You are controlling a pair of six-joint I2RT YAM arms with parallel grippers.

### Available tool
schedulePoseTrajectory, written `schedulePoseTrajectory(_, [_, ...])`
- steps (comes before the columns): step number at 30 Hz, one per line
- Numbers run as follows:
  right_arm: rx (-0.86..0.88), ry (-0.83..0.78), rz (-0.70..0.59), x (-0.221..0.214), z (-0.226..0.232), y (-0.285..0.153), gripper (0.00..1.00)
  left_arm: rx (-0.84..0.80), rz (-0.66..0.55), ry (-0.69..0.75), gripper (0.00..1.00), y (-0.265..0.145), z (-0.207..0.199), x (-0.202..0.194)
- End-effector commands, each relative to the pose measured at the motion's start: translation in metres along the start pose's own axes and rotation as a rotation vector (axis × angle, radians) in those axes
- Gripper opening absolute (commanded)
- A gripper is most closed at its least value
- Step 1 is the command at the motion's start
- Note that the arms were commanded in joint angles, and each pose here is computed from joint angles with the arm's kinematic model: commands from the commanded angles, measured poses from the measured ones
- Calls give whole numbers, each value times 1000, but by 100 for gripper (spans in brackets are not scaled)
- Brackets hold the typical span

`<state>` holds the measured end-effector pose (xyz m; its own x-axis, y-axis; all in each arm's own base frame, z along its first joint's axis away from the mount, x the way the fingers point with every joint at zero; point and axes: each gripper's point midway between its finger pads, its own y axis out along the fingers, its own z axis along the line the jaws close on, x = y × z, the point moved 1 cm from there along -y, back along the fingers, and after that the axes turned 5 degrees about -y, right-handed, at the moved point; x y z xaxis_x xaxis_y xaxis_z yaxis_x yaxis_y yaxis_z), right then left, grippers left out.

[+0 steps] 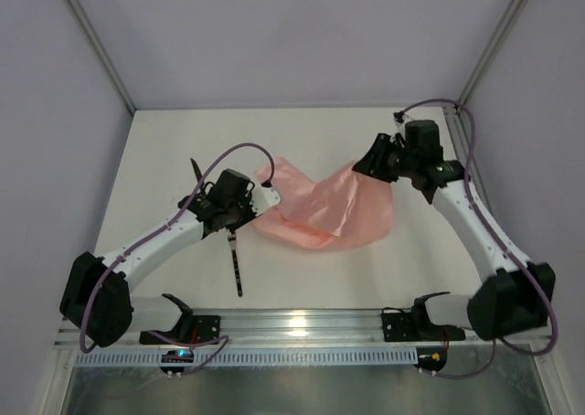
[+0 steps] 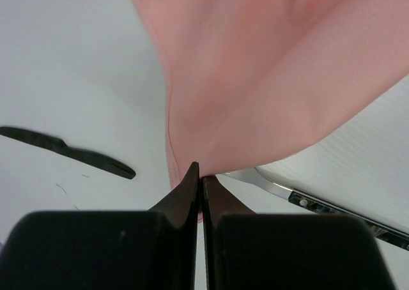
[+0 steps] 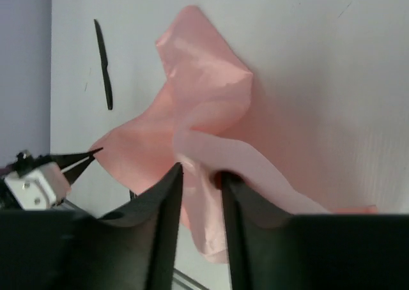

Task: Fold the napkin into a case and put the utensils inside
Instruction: Flatten out the crumpled napkin at the center of the board.

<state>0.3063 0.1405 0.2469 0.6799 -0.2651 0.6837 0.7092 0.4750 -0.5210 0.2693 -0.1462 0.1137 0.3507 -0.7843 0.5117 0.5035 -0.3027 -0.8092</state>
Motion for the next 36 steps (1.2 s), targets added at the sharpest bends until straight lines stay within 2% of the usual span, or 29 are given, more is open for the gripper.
schedulePoseTrajectory(1, [29,116,43,23,-16,71,42,-4,7,12,0,12,2,2])
schedulePoseTrajectory(3, [-31,142,29,47,-31,96,61,-13,30,3,0,23,1,1])
schedulePoseTrajectory(5, [-183,128,76,54,-70,130,63,-19,35,-1,0,29,2,4])
schedulePoseTrajectory(8, [-326,64,170,40,-103,138,64,-51,62,-15,0,37,-4,0])
schedulePoseTrajectory(10, [-348,39,152,35,-107,129,65,-54,61,-15,0,37,-5,-1])
schedulePoseTrajectory(14, [-494,-22,121,11,-129,81,67,-49,53,-12,0,38,-7,-4])
schedulePoseTrajectory(16, [-502,-35,65,10,-123,54,68,-52,56,-16,0,38,-8,-6])
schedulePoseTrajectory(17, [-521,-26,103,-15,-132,48,68,-49,55,-24,0,37,-8,-5])
schedulePoseTrajectory(19, [-488,0,81,-29,-126,37,68,-49,51,-30,0,37,-8,-6])
schedulePoseTrajectory(20, [-459,25,141,-57,-129,38,68,-45,43,-34,0,35,-8,-5])
schedulePoseTrajectory(23, [-403,77,229,-97,-128,39,68,-41,36,-38,0,31,-9,-6])
schedulePoseTrajectory(26, [-447,106,249,-119,-142,39,68,-42,39,-41,0,29,-9,-7])
schedulePoseTrajectory(32, [-504,143,269,-130,-163,53,68,-36,27,-48,0,25,-10,-8])
schedulePoseTrajectory(36, [-501,147,336,-150,-172,65,68,-35,24,-54,0,24,-11,-9])
